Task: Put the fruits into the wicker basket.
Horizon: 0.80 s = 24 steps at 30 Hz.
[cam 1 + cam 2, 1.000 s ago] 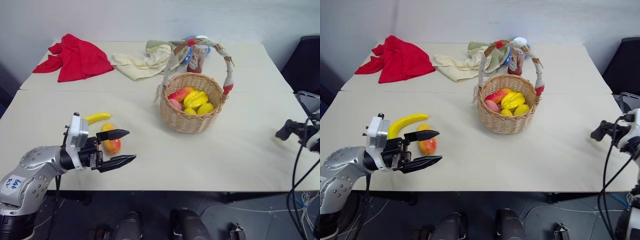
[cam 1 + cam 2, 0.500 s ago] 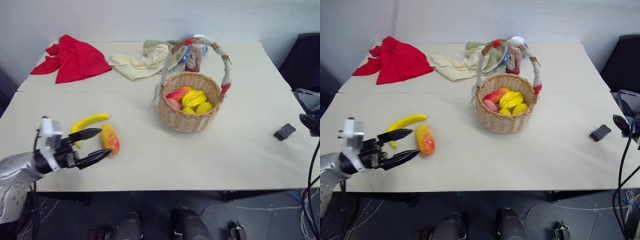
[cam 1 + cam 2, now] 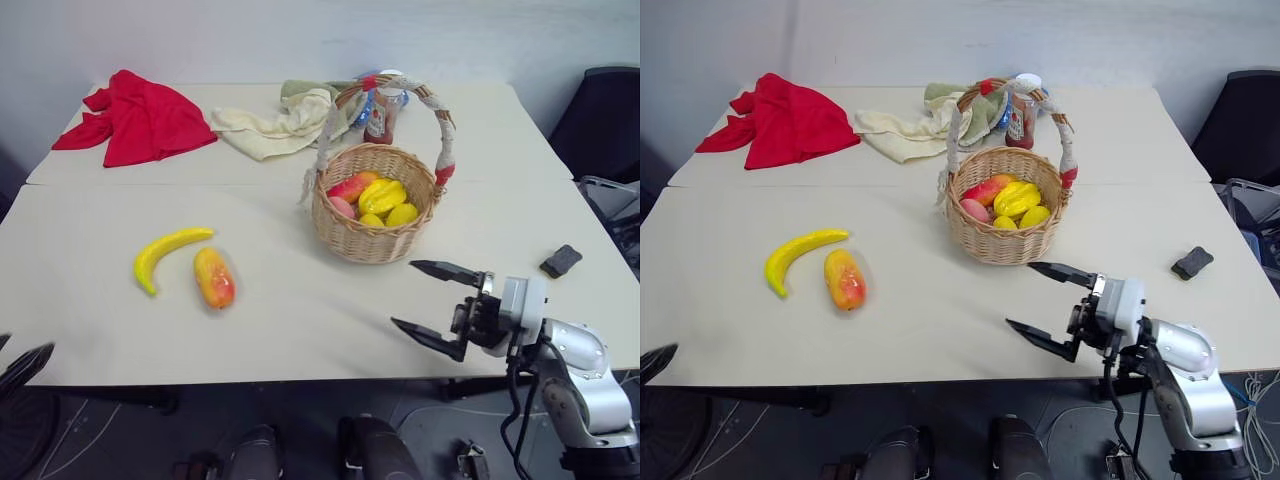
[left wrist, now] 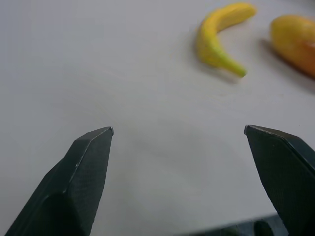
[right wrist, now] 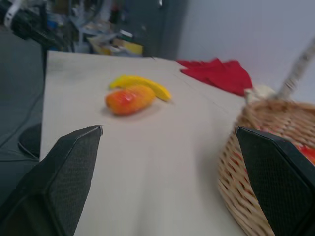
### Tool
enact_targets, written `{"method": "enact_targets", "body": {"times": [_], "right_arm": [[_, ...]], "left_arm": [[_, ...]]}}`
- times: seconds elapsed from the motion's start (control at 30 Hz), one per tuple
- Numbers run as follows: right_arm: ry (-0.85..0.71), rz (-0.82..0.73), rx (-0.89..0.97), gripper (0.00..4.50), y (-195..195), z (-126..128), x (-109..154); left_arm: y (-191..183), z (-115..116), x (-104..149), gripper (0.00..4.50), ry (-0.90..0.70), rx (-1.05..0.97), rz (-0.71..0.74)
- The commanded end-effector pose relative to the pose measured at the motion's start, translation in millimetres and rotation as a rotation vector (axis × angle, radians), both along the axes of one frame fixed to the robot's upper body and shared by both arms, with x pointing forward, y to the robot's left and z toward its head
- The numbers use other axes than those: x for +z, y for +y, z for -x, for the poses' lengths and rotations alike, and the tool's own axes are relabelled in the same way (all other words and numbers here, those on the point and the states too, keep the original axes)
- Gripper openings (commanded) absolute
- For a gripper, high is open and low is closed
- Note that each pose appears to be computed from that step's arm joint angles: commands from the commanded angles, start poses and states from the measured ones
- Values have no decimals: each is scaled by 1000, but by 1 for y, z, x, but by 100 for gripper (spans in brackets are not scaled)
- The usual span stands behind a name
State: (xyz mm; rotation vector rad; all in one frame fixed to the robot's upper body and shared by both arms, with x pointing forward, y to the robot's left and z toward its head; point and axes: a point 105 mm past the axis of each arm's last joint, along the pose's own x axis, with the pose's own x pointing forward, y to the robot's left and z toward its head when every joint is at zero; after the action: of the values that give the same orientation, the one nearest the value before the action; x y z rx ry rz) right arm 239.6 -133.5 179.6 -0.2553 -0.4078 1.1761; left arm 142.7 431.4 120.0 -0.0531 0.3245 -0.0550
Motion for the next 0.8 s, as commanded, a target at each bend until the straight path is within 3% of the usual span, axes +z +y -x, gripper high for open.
{"method": "enact_targets", "body": {"times": [0.03, 0.13, 0.33, 0.57, 0.77, 0.8], "right_arm": [[-49, -45, 102, 444, 17, 8, 17], [-20, -59, 153, 444, 23, 7, 22], [-20, -45, 162, 444, 28, -6, 24], [-40, -24, 137, 444, 34, -10, 21], [-54, -41, 49, 444, 30, -12, 26], [-47, -55, 27, 448, 28, -13, 27]], "left_arm": [[25, 13, 14, 450, -3, 151, 28], [11, 5, 16, 450, 81, 89, 109], [-37, -68, 53, 450, 46, -121, 125], [-73, -147, 48, 450, 124, -208, 56], [-84, -173, 36, 450, 170, -246, 65], [-85, -176, 33, 431, 182, -250, 58]]}}
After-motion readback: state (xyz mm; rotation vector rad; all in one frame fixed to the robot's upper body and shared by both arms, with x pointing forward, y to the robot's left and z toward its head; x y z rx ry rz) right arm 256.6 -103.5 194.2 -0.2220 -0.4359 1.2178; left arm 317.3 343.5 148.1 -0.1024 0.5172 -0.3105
